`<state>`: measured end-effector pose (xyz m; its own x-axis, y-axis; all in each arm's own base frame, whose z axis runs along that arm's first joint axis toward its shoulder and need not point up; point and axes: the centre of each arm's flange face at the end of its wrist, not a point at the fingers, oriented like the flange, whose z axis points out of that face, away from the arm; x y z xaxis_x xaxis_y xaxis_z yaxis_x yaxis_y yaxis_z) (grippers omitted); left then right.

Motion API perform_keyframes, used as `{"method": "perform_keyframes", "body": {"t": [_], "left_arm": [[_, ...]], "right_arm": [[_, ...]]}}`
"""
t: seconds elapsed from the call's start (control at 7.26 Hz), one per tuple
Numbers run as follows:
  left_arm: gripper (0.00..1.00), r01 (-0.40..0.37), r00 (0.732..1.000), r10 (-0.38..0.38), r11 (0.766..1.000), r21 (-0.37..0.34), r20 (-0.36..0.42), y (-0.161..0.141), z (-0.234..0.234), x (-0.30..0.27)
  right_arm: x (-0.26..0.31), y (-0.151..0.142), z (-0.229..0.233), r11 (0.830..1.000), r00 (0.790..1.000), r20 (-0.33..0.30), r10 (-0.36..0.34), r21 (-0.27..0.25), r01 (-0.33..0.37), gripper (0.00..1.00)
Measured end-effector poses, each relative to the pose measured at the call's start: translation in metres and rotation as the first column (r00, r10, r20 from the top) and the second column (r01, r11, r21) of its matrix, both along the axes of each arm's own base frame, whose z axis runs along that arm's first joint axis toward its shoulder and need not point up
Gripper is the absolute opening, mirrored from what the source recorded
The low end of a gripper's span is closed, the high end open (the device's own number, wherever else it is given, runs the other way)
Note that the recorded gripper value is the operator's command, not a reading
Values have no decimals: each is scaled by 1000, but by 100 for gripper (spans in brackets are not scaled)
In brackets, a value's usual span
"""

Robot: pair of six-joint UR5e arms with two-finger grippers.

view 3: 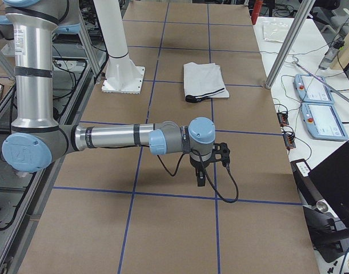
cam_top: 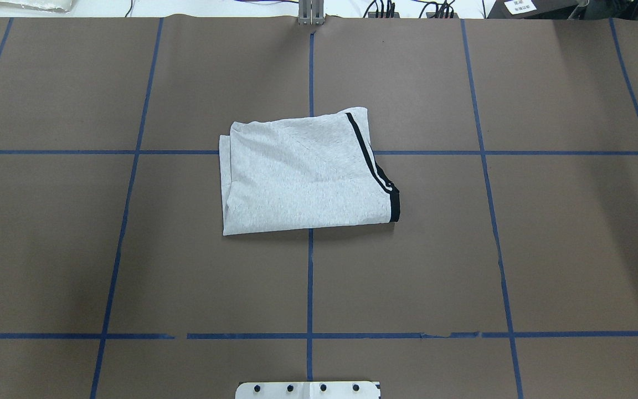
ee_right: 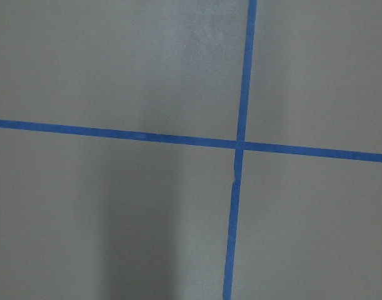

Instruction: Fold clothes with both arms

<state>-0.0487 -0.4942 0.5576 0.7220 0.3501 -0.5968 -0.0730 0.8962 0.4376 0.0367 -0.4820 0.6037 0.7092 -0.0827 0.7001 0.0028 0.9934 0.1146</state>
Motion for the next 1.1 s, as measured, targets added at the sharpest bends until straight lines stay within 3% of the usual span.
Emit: {"method": "perform_keyframes", "body": {"t": [1.1], "left_arm": [[100, 0, 1000, 0, 1000, 8, 0, 0, -4, 0]], "right_arm": [[0, 0, -1, 1000, 1000, 0, 0, 2, 0, 100]]}}
